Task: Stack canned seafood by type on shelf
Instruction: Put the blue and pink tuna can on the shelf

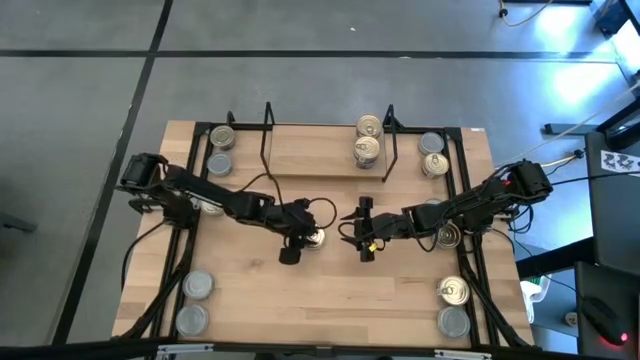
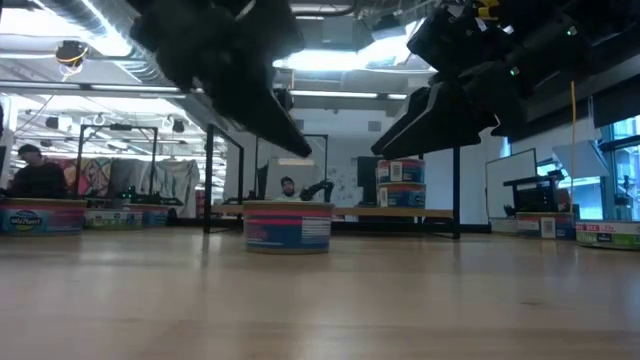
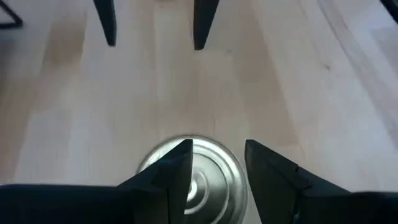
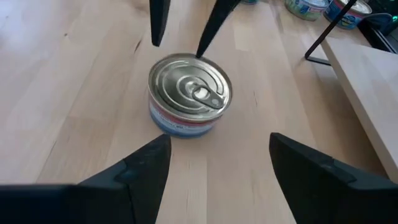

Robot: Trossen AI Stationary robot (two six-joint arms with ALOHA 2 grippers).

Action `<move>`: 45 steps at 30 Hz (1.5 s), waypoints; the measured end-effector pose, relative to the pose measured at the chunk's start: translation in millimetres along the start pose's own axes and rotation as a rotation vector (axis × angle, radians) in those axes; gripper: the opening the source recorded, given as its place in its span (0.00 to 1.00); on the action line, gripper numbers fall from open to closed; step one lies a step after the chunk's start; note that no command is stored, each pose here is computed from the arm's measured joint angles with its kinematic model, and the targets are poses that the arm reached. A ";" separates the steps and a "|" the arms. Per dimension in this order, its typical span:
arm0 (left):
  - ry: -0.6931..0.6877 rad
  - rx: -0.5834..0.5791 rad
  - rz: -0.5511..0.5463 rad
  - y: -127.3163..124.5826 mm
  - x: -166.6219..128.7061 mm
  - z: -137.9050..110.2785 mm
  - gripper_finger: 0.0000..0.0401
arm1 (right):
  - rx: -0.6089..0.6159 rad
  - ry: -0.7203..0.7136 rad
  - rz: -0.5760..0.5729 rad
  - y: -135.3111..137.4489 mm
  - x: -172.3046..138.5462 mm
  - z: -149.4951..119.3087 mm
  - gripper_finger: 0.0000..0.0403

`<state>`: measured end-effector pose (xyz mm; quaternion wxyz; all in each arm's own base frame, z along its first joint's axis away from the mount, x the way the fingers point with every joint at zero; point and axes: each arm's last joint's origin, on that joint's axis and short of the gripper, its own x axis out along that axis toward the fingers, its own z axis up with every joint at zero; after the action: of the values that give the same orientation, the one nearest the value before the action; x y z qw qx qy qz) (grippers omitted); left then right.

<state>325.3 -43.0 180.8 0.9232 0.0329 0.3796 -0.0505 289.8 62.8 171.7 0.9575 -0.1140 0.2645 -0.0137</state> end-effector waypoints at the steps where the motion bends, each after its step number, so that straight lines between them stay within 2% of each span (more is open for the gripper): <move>1: 0.012 0.011 0.001 0.2 2.0 -5.7 0.36 | 0.002 -0.007 -0.001 -0.1 0.0 0.7 0.67; 8: -0.090 -0.005 0.034 12.0 11.9 -39.5 0.36 | 0.011 -0.038 0.014 0.3 0.0 3.7 0.67; 11: -0.170 0.007 0.041 12.6 11.3 -44.5 0.36 | 0.004 -0.064 0.040 2.2 3.9 4.2 0.67; 16: -0.162 0.021 0.046 14.4 21.8 -62.4 0.36 | -0.021 -0.059 0.072 8.6 21.0 2.0 0.67; 22: -0.206 -0.038 0.065 24.0 32.4 -73.2 0.36 | -0.152 -0.035 0.092 21.2 47.4 10.5 0.67; 26: -0.220 -0.092 0.080 30.7 37.8 -76.5 0.36 | -0.264 0.044 0.107 28.8 62.5 12.0 0.67; 32: -0.235 -0.160 0.049 39.9 45.7 -81.7 0.36 | -0.404 0.192 -0.019 31.3 75.4 8.7 0.67; 34: -0.249 -0.181 0.042 42.6 47.2 -82.1 0.36 | -0.435 0.204 -0.039 32.3 76.2 8.9 0.67; 45: -0.277 -0.286 0.023 59.7 48.2 -85.2 0.36 | -0.492 0.285 -0.086 30.4 75.3 1.5 0.67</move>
<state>307.0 21.4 87.8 0.9623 -0.1016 0.2520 0.0107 354.2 86.2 128.2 0.8529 -0.3508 0.3865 -0.0058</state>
